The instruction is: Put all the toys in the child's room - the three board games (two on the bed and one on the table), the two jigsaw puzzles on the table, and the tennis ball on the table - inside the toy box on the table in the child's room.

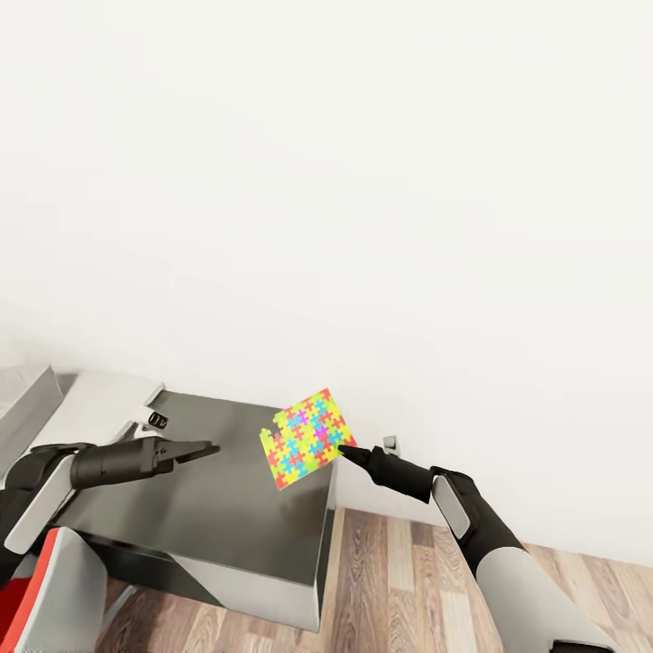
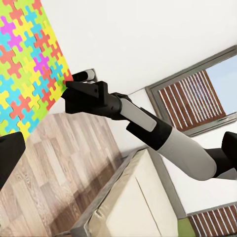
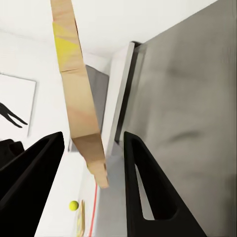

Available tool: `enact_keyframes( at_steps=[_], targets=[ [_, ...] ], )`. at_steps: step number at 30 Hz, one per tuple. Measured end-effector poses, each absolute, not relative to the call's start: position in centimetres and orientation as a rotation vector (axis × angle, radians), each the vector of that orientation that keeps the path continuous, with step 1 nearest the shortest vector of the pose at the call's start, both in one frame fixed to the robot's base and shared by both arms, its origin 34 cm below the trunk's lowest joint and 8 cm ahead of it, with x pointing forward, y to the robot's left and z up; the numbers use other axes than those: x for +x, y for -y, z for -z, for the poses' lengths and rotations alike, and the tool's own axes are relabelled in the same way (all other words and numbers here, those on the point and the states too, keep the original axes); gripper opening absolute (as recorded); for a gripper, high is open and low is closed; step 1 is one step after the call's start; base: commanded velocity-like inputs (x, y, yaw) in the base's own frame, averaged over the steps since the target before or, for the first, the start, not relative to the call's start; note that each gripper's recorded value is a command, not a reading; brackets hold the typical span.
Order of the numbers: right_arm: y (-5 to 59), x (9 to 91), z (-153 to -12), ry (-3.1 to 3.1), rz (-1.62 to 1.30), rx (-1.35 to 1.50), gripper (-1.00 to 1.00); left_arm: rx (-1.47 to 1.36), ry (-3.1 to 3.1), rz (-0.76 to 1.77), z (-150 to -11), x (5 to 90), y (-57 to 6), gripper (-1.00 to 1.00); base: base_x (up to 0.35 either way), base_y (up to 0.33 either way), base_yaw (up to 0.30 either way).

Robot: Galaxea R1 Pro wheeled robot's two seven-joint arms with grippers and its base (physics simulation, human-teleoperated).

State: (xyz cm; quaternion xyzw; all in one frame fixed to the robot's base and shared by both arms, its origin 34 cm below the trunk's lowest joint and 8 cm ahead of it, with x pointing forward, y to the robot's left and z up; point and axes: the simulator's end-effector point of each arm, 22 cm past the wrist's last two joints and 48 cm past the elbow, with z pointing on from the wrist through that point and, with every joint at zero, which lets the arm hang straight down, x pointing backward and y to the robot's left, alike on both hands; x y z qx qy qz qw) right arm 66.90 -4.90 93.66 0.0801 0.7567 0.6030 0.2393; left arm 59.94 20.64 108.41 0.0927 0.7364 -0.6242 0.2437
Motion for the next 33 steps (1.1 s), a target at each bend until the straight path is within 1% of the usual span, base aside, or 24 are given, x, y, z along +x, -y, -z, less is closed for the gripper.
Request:
enact_keyframes(
  at_steps=[5, 12, 23, 33],
  targets=[
    [4.9, 66.9, -94.1, -2.067, -1.648, 0.211, -1.0, 0.29, -1.996, 1.7, -109.4, 59.6, -20.3, 1.0, -0.039, -0.002, 0.073],
    [4.9, 67.1, -94.8, -2.056, -1.646, 0.2, -1.0, 0.336, -1.979, 1.69, -110.6, 59.1, -19.8, 1.0, -0.168, 0.0, 0.073],
    [4.9, 67.2, -95.9, -2.042, -1.641, 0.183, -1.0, 0.352, -1.989, 1.658, -111.4, 58.9, -20.6, 1.0, -0.058, 0.0, 0.073],
    [5.0, 67.4, -97.0, -2.016, -1.624, 0.16, -1.0, 0.365, -1.978, 1.649, -112.1, 58.6, -20.6, 1.0, -0.008, 0.0, 0.073]
  ],
)
